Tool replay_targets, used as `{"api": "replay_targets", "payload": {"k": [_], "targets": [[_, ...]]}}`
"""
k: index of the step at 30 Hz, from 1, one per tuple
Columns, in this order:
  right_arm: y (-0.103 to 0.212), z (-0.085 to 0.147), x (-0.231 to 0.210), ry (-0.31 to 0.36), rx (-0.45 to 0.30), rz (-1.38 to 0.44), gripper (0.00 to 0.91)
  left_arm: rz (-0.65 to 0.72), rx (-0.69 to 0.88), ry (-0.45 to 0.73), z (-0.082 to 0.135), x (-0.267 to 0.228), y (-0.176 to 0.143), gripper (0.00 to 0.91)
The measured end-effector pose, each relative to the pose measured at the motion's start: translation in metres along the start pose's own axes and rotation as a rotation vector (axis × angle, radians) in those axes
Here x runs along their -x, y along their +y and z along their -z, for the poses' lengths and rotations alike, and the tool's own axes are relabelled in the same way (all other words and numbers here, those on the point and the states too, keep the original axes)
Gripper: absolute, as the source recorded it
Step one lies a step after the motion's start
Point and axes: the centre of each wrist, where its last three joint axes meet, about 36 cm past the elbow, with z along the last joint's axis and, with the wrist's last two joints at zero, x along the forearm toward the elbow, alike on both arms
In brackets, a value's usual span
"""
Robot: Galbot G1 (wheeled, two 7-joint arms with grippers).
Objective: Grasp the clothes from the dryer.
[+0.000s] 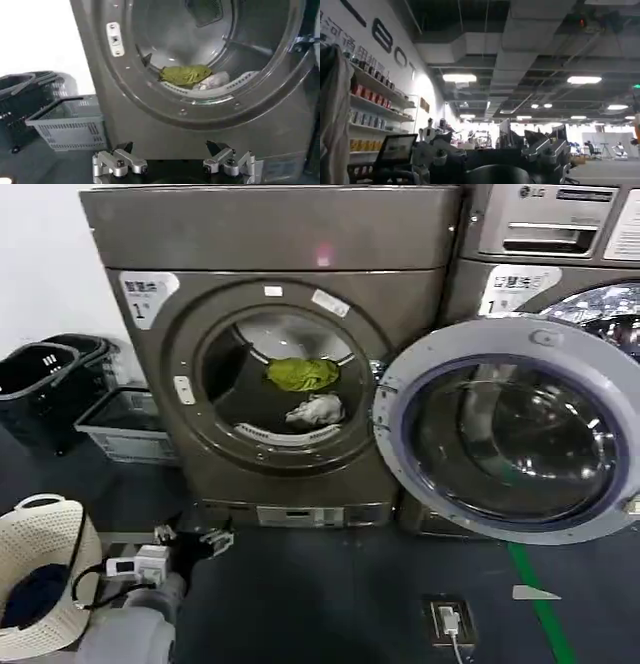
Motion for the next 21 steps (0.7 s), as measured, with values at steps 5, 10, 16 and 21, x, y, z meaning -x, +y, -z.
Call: {"api": "replay_targets", "payload": {"k": [5,10,16,21], "targets": [[-0.0019,-0.0019,-0.0006,-0.005,0.010,-0.015,0.907,-0.005,0.007,-0.004,0.0011,-0.0007,-0.0006,0.907],[-0.0031,-0.0035,-0.0009,-0.014,0.025,-0.033,0.907,-0.023,0.009,-0.011,0.0032,-0.0025,-0.0013,0.907],[-0.0039,-0.0046,-0.0009,-0.026,0.054,-0.055,0.907,-0.036,0.014,-0.007,0.0023,-0.0015,-0.0044,0.907],[-0.0054,-0.0036,-0.0013,-0.043,0.074,-0.065,0.907,-0.043,0.019,-0.011,0.0035,-0.0020,-0.0078,0.907]]}}
